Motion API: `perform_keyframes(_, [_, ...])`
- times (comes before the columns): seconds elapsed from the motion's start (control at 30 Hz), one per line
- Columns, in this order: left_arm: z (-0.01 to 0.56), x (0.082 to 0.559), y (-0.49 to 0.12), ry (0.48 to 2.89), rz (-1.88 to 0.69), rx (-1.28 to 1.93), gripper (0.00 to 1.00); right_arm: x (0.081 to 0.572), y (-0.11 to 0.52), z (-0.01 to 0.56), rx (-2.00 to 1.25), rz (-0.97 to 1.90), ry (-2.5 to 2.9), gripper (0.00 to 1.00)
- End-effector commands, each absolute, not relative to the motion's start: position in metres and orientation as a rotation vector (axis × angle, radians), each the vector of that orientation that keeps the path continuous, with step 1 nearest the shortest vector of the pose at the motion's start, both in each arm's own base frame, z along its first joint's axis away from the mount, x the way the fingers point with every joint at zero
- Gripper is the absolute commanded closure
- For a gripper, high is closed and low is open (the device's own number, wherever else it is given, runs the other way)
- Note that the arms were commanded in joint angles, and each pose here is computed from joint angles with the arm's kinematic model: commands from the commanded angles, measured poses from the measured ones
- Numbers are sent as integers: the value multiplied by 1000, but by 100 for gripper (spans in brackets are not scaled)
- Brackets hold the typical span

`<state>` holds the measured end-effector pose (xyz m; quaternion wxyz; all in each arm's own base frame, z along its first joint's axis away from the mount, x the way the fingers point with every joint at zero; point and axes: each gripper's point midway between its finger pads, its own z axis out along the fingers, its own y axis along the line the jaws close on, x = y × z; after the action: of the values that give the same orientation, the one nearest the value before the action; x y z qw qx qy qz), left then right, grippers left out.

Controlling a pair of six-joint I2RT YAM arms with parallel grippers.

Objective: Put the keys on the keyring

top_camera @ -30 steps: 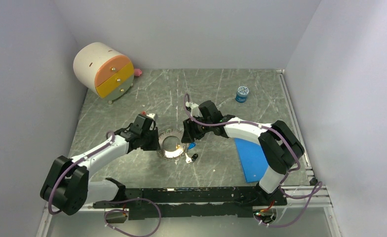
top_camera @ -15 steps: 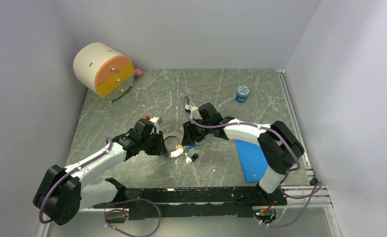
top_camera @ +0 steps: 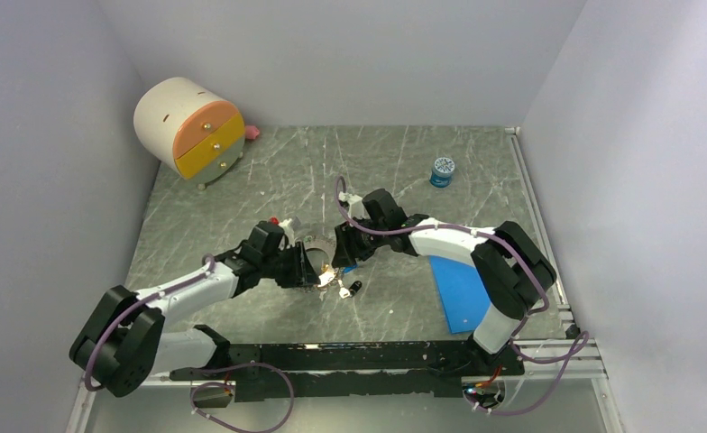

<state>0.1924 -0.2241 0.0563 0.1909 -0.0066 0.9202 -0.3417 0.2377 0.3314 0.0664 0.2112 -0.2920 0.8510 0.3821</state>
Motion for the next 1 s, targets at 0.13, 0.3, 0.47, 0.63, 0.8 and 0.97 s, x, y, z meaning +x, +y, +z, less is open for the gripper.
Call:
perform_keyframes(0.13, [53,198,-233,2579,-1001,-68,64,242,336,86,-815,1073,2283,45])
perform_keyframes(0.3, [50,199,-230,2584,-969,-64,65,237,336,88,-793,1090,2295,46])
perform_keyframes(0.47, [45,200,-223,2602,-909,-59,68,212,345,87,-722,1171,2341,49])
perform_keyframes(0.63, [53,206,-215,2582,-828,-49,69,170,367,78,-681,1269,2419,57])
perform_keyframes(0.8, [62,214,-198,2548,-696,-59,69,162,376,69,-518,1249,2468,58])
perform_keyframes(0.97, [75,220,-186,2501,-627,-60,68,174,369,48,-311,1148,2516,62])
